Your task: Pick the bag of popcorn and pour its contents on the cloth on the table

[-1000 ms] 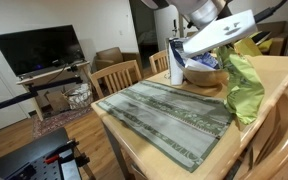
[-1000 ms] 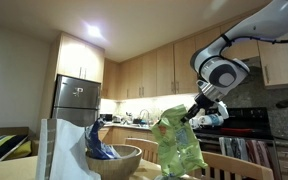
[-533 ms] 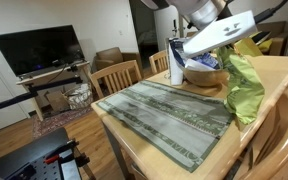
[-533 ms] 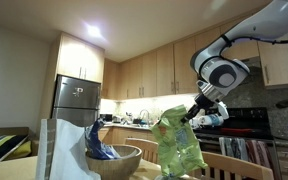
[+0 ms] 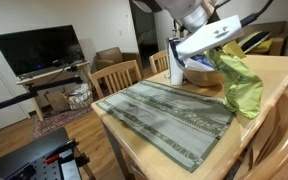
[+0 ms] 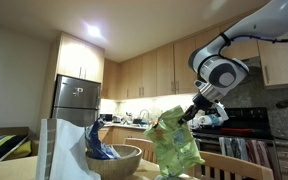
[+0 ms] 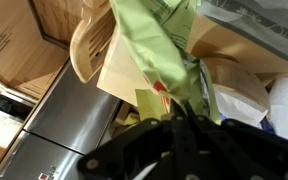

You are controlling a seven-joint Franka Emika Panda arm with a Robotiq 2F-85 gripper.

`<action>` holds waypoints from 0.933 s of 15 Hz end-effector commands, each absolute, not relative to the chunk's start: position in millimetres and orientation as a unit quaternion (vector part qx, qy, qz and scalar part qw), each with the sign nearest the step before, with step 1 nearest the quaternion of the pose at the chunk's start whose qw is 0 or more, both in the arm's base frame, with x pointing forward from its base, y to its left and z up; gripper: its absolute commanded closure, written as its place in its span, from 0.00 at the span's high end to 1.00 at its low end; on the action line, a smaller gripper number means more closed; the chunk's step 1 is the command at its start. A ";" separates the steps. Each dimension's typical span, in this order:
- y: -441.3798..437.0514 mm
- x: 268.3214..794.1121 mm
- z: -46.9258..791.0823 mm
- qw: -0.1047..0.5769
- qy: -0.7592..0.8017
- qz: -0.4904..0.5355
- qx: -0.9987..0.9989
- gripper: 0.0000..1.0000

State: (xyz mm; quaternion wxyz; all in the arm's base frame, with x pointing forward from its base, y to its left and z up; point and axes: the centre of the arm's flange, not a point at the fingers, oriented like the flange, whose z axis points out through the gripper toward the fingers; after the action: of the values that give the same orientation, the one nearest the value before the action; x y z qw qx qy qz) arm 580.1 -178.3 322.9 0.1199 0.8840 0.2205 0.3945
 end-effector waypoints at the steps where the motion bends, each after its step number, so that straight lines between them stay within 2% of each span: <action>1: -161.1 560.2 307.0 0.117 0.261 0.378 0.880 0.00; 7: -134.8 526.6 268.3 0.056 0.297 0.320 0.898 0.00; 14: -100.8 504.3 255.1 0.038 0.342 0.291 0.893 0.00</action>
State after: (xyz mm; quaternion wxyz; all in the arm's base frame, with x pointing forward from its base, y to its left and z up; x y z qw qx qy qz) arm 507.0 -110.8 225.5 0.0414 0.8991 0.3192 0.2967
